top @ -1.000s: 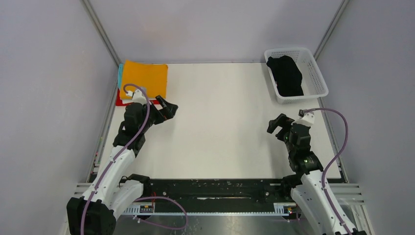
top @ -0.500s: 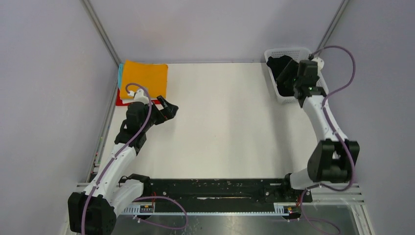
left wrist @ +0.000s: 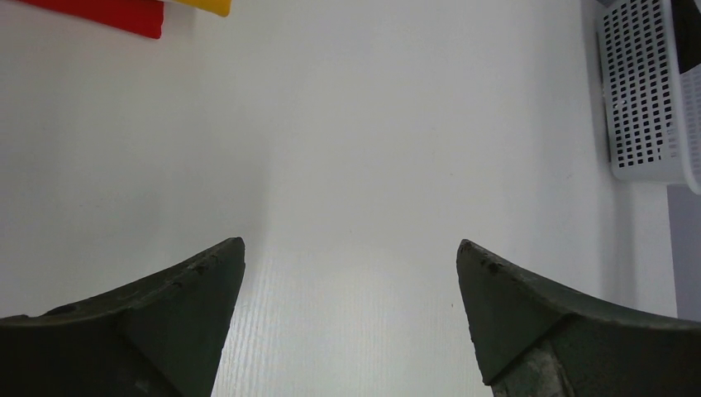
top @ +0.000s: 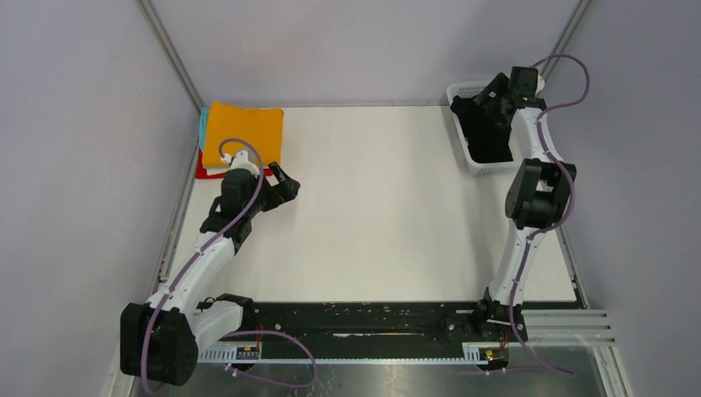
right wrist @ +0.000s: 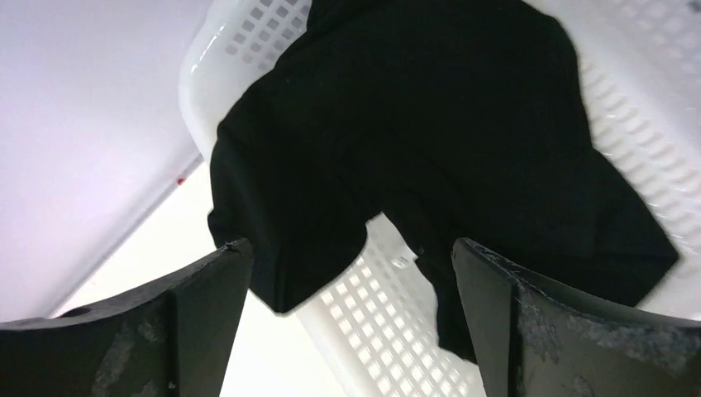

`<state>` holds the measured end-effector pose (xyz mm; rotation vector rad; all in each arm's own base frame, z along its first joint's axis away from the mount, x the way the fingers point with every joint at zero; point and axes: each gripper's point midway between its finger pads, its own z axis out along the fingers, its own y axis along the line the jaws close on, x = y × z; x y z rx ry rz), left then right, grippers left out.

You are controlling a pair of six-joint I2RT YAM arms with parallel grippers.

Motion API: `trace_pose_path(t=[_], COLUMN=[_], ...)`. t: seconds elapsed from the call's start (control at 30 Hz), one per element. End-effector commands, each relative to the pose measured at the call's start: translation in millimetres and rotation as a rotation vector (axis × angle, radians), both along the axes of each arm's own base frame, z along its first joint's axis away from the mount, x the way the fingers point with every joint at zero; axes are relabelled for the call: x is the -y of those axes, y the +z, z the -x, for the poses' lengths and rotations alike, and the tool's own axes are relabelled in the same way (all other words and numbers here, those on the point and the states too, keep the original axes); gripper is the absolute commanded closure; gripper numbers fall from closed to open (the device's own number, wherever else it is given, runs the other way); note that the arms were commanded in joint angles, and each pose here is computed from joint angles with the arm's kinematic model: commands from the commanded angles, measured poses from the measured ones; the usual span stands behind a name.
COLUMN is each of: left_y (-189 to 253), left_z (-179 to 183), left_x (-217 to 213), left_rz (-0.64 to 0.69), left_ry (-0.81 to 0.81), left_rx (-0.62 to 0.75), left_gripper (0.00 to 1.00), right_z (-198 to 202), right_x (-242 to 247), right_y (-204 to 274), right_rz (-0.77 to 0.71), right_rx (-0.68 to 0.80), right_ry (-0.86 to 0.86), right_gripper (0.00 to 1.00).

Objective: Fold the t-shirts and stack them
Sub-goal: Grab crumpled tshirt from bin with the right arm

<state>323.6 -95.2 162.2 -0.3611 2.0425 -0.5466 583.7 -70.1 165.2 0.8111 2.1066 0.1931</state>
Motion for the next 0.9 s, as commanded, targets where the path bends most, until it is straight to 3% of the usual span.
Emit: trace_pose_path(t=[0.0, 0.23, 0.4, 0.77, 0.87], left_y=[22.4, 16.4, 12.6, 4.5, 4.1], left_z=[-19.0, -20.0, -24.5, -29.5, -30.0], left_x=[-0.9, -4.4, -4.4, -5.1, -6.2], left_rz=[-0.014, -0.031, -0.037, -0.052, -0.058], left_ry=[0.016, 0.031, 0.034, 0.037, 0.042], left_rx=[0.058, 0.041, 0.029, -0.003, -0.006], left_gripper=[0.01, 0.01, 0.01, 0.01, 0.01], right_z=[-33.1, -66.5, -71.0, -91.2, -101.2], right_x=[-18.4, -7.5, -19.4, -21.2, -26.5], right_y=[-9.2, -57.1, -86.1, -121.9, -125.0], right_rz=[-0.265, -0.393, -0.491, -0.551, -0.566], right_rx=[0.057, 0.027, -0.006, -0.007, 0.028], right_ry=[-0.052, -0.245, -0.285, -0.38, -0.354], right_gripper=[0.01, 0.01, 0.01, 0.01, 0.09])
